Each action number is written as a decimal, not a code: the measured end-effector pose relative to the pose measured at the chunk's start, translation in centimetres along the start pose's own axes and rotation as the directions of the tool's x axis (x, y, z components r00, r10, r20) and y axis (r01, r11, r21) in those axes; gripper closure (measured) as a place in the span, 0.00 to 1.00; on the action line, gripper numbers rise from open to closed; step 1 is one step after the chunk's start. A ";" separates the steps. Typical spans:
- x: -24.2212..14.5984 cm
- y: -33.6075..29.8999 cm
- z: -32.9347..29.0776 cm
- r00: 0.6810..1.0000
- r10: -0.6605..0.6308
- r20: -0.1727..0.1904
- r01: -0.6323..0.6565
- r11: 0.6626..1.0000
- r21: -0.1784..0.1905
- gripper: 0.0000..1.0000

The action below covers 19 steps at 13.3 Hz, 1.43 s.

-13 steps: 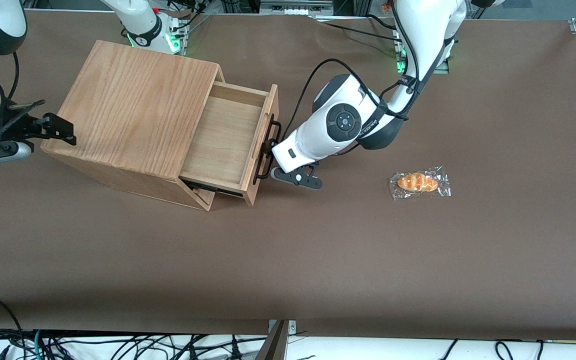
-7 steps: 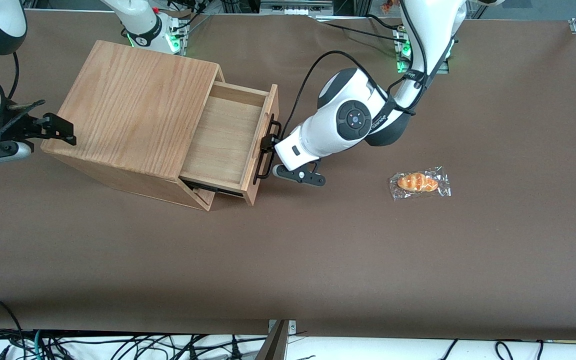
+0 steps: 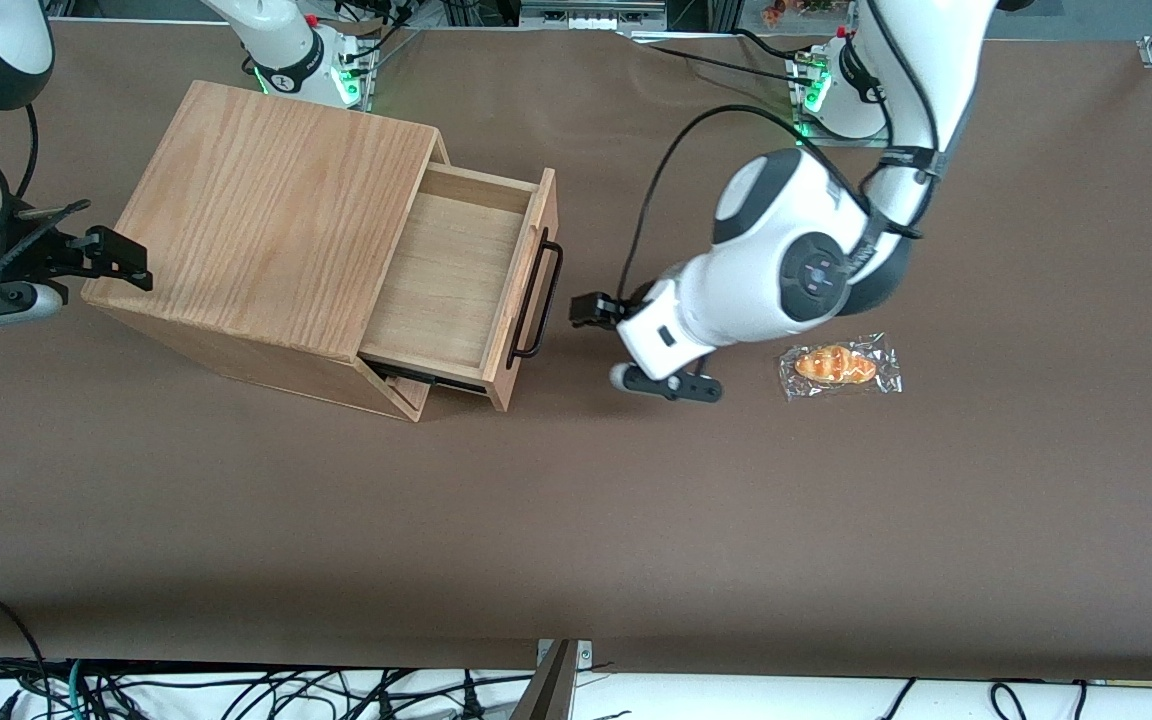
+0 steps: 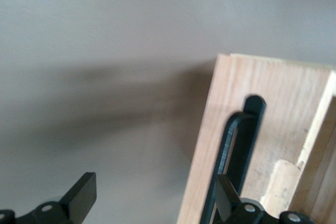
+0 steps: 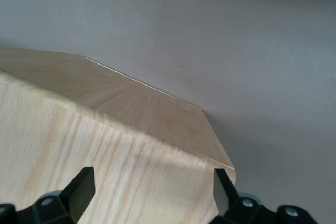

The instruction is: Open top drawer with left arm

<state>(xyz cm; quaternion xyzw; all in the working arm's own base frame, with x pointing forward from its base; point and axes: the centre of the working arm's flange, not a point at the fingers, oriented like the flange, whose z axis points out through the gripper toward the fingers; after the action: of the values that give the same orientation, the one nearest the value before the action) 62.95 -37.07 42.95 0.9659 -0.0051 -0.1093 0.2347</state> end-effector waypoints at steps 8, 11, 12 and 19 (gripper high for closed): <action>5.4 -18.4 -6.9 0.998 -0.061 -0.011 0.062 0.966 0.252 0.00; 6.8 -26.7 -8.3 1.000 0.009 0.024 -0.016 0.950 0.311 0.00; 6.9 -28.8 -8.9 0.999 0.026 0.033 -0.035 0.949 0.313 0.00; 4.4 -33.4 -14.0 0.993 0.118 0.006 -0.107 0.872 0.478 0.00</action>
<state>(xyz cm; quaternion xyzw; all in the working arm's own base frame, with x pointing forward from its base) 68.89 -1.29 38.94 0.9931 -0.0853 -0.0798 -0.0044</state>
